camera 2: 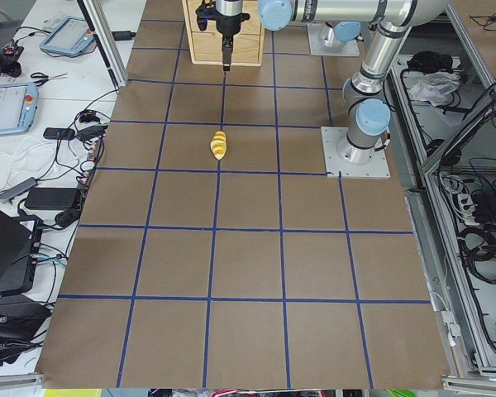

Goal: Open upper drawer
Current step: 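Move the left gripper toward the black drawer handle on the cabinet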

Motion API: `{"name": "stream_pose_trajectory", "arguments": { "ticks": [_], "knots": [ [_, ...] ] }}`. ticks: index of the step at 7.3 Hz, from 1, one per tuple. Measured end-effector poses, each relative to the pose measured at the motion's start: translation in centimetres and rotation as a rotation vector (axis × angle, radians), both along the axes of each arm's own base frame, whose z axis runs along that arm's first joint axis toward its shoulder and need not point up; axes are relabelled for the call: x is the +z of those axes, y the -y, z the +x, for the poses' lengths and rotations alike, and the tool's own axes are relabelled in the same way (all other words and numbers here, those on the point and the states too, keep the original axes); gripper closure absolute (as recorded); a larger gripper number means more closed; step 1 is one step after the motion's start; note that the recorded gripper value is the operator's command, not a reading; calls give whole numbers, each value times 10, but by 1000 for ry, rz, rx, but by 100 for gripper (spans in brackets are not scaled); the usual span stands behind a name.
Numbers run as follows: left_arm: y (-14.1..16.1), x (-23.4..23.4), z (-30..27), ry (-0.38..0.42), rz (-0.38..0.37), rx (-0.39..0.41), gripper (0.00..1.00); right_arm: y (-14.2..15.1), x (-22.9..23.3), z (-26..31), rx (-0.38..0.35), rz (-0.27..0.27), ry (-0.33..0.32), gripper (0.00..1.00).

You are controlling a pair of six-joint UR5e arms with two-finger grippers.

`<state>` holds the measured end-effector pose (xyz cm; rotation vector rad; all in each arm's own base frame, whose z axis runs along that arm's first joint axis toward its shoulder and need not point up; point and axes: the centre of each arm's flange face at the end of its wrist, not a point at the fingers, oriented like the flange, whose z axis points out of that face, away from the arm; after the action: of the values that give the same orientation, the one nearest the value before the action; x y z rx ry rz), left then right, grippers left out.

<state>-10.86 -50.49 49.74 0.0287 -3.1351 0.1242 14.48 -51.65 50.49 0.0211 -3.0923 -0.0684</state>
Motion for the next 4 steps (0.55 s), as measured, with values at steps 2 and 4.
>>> {"name": "stream_pose_trajectory", "arguments": {
  "ticks": [2,4],
  "knots": [
    [8,-6,-7,-70,-9,40,0,0,0,0,0,0,0,0],
    [20,-14,-18,-127,-20,118,0,0,0,0,0,0,0,0]
  ]
}}
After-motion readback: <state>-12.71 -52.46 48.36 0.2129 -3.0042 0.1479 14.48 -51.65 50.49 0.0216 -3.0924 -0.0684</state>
